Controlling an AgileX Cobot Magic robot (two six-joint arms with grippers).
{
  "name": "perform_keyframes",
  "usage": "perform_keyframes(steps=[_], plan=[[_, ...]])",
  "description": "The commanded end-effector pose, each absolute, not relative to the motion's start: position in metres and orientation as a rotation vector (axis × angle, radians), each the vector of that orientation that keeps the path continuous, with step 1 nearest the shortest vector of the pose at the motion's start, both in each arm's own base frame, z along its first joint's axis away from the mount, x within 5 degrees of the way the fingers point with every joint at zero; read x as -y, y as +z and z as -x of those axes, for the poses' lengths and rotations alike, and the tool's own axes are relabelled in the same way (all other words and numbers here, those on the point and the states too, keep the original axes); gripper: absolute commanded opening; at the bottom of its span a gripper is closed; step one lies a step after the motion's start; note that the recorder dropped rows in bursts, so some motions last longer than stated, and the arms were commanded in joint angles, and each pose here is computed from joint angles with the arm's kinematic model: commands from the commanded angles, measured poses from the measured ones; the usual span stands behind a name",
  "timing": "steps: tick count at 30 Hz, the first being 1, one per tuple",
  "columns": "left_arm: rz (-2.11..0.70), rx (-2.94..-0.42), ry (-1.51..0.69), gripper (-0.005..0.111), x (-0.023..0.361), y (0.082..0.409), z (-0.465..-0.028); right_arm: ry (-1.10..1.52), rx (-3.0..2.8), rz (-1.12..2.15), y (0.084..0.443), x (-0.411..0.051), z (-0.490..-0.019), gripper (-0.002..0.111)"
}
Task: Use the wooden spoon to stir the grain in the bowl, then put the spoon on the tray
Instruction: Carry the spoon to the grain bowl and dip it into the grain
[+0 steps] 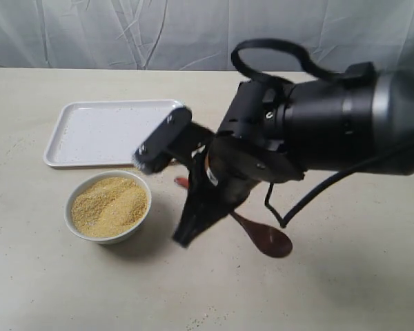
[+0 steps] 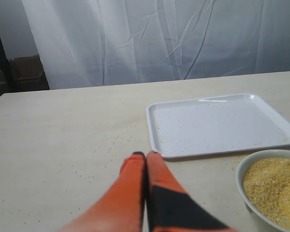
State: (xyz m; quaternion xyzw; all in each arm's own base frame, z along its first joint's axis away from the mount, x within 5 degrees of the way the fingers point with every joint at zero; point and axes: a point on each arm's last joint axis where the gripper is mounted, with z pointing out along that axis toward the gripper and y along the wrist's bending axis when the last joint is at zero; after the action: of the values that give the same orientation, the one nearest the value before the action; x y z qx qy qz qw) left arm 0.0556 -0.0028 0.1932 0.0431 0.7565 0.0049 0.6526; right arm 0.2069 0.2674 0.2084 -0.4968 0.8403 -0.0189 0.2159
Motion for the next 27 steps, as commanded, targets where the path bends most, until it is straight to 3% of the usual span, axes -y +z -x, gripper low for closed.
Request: perform_keyframes(steps=[1,6,12,17,27], plan=[[-0.102,-1.719,0.005,0.000,0.003,0.192,-0.055,0.043,-2.338,0.754,0.252,-0.267,-0.224,0.000],[-0.102,-1.719,0.005,0.000,0.003,0.192,-0.055,0.388,-2.335,0.152,0.265,-0.279,-0.233,0.000],[-0.102,-1.719,0.005,0.000,0.003,0.192,-0.055,0.723,-2.301,-0.251,0.249,-0.300,-0.242,0.000],[-0.102,-1.719,0.005,0.000,0.003,0.192,-0.055,0.659,-2.348,-0.430,0.216,-0.312,-0.255,0.000],[-0.102,-1.719,0.005,0.000,0.003,0.192,-0.055,0.692,-2.414,-0.637,0.188,-0.342,-0.271,0.000]])
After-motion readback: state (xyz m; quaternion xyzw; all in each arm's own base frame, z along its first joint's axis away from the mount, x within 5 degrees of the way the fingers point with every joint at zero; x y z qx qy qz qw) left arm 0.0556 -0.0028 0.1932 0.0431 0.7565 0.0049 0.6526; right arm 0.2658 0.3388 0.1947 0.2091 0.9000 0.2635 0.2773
